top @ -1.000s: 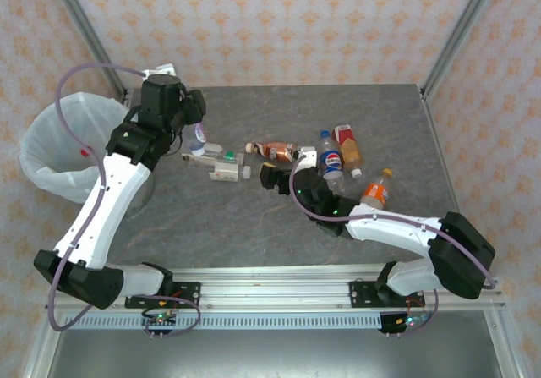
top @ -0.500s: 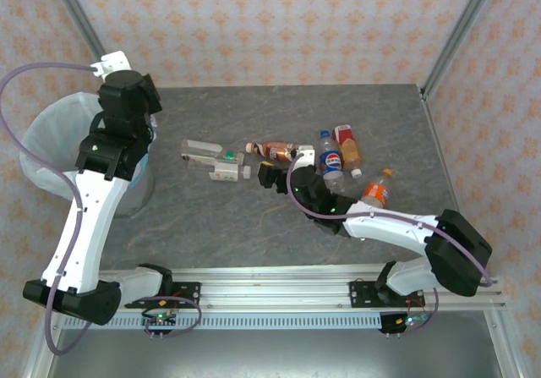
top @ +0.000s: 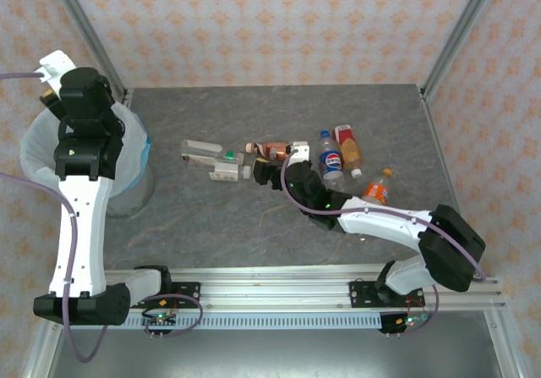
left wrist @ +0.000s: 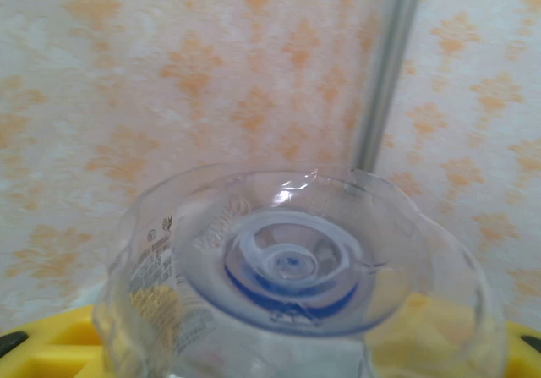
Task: Put the plastic bottles in the bin
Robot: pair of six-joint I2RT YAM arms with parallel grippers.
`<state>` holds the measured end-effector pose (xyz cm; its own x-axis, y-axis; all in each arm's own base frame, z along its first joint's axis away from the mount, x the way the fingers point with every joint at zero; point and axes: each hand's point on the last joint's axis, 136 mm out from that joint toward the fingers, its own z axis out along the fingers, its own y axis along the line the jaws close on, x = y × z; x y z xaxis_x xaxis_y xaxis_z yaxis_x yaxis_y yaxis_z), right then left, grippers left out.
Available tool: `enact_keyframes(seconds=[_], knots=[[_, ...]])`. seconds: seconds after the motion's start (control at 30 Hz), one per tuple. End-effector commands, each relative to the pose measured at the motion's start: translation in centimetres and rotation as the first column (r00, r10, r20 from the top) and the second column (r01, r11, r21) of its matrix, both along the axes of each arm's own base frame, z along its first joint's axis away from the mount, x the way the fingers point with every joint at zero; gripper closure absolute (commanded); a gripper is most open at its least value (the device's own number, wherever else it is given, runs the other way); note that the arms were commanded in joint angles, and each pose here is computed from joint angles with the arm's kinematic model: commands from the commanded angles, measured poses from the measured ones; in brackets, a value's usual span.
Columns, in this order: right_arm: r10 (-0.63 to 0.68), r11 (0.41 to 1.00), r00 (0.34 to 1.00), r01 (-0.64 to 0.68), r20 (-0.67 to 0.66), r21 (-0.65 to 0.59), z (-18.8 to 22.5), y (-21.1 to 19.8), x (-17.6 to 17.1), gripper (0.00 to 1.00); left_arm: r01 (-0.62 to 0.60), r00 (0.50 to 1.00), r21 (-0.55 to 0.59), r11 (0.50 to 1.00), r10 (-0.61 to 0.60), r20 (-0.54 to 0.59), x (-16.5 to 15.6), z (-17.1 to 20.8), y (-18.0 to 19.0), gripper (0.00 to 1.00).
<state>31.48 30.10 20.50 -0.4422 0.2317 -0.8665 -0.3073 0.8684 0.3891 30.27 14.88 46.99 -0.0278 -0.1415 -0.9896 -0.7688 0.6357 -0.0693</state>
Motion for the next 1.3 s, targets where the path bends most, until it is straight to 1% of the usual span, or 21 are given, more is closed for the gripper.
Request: enact_keyframes(seconds=[0.0, 0.13, 0.3, 0.5, 0.83, 1.0, 1.13, 1.27], knots=[[0.010, 1.000, 1.000, -0.009, 0.017, -0.004, 0.8, 0.5, 0.6, 0.01, -0.105, 0.993, -0.021, 0.994, 0.106, 0.060, -1.5, -0.3, 2.1, 0.41], [0.025, 1.000, 1.000, -0.025, 0.008, -0.001, 0.6, 0.9, 0.5, 0.01, -0.134, 0.986, -0.107, 0.985, 0.143, 0.082, -1.6, -3.0, 4.0, 0.41], [0.027, 1.000, 1.000, -0.027, -0.003, 0.004, 0.4, 0.8, 0.3, 0.01, -0.163, 0.981, -0.226, 0.960, 0.181, 0.063, -2.1, -6.3, 6.3, 0.41], [0.020, 1.000, 1.000, -0.020, -0.013, 0.017, 0.3, 0.7, 0.2, 0.01, -0.116, 0.992, -0.287, 0.951, 0.127, 0.022, -1.0, -8.5, 5.8, 0.40], [0.018, 0.999, 0.999, -0.017, -0.044, 0.032, -0.4, 0.4, -0.2, 0.01, -0.108, 0.993, -0.397, 0.911, 0.080, -0.085, 0.9, -13.4, 5.3, 0.39], [0.007, 0.999, 0.999, -0.006, -0.050, 0.033, -0.5, 0.0, -0.3, 0.01, -0.135, 0.987, -0.435, 0.890, 0.083, -0.138, 1.6, -15.9, 5.4, 0.38], [0.001, 1.000, 0.999, 0.000, -0.050, 0.026, -0.6, 0.0, -0.2, 0.01, -0.165, 0.979, -0.442, 0.882, 0.091, -0.184, 1.6, -17.2, 5.5, 0.36], [0.003, 1.000, 0.998, -0.001, -0.057, 0.028, -0.7, 0.0, -0.2, 0.01, -0.204, 0.971, -0.456, 0.866, 0.121, -0.205, 1.6, -18.4, 5.8, 0.34]])
